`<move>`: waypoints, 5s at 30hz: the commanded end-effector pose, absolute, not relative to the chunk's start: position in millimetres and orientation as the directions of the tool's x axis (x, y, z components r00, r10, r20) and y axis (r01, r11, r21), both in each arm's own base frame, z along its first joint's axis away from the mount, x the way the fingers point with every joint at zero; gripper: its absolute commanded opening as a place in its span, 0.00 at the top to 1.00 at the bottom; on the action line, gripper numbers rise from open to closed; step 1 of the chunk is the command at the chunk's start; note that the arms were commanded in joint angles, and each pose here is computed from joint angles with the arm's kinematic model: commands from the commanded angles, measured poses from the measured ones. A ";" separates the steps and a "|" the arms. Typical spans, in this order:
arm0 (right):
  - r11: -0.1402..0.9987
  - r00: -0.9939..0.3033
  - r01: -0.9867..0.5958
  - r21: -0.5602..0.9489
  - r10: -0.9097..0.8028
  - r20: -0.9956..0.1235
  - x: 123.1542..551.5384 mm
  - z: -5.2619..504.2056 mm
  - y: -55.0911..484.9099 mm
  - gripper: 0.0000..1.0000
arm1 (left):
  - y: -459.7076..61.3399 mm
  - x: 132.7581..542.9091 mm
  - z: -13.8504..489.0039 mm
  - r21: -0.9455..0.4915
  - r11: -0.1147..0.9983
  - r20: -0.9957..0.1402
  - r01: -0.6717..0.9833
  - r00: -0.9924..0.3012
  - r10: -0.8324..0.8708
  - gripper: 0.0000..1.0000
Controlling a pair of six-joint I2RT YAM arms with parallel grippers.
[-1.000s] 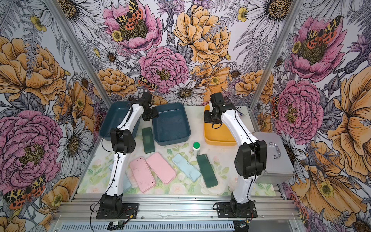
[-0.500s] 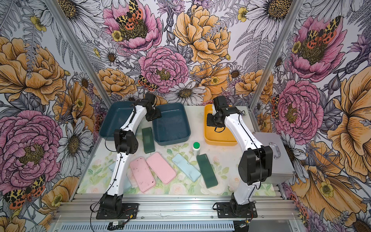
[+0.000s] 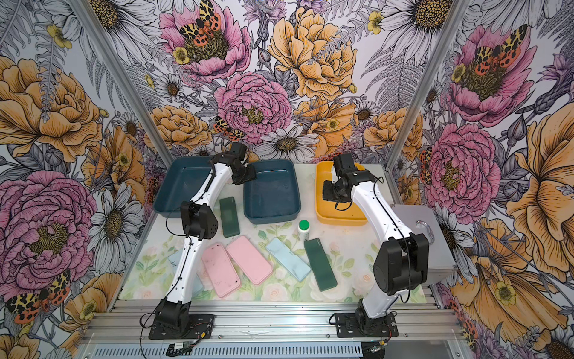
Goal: Place the pencil cases by color into the storage box
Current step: Adjust the storage box at the center of the board, then pick up the pencil case from the center of the board, then place the pencil case at the storage box.
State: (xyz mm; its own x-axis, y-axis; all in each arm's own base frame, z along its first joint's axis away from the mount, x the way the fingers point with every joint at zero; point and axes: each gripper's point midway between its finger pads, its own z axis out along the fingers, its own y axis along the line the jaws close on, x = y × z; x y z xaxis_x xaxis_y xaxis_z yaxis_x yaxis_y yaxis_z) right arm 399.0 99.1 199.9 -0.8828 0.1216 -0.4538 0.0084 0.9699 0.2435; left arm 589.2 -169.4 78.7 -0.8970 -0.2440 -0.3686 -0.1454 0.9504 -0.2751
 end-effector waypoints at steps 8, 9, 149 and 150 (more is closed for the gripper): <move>0.963 -0.861 0.028 0.267 0.159 -0.483 392.9 213.4 95.1 0.56 | -195.2 607.3 77.1 -0.399 0.913 -0.390 -0.085 -0.885 -0.253 0.19; 0.962 -0.861 0.027 0.272 0.160 -0.482 392.2 214.1 95.5 0.55 | -197.4 608.8 78.3 -0.410 0.909 -0.393 -0.078 -0.884 -0.253 0.18; 0.875 -0.766 -0.480 0.061 -0.384 -0.515 314.6 260.2 217.1 0.44 | -57.8 248.8 220.7 -0.466 0.802 -0.418 -0.374 -0.706 -0.572 0.01; 0.886 -0.772 -0.460 0.058 -0.367 -0.519 321.8 262.1 208.6 0.44 | -58.2 251.6 220.4 -0.464 0.804 -0.419 -0.373 -0.707 -0.570 0.01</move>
State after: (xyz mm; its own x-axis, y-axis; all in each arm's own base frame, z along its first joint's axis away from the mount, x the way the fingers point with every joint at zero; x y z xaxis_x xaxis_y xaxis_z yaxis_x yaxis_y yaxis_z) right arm 304.8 225.4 251.6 -0.7827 -0.3739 -0.4975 -0.4771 0.8738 0.0940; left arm 236.0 -61.6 209.1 -0.7320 -0.5739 -0.3672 -0.3962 0.7970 -0.4560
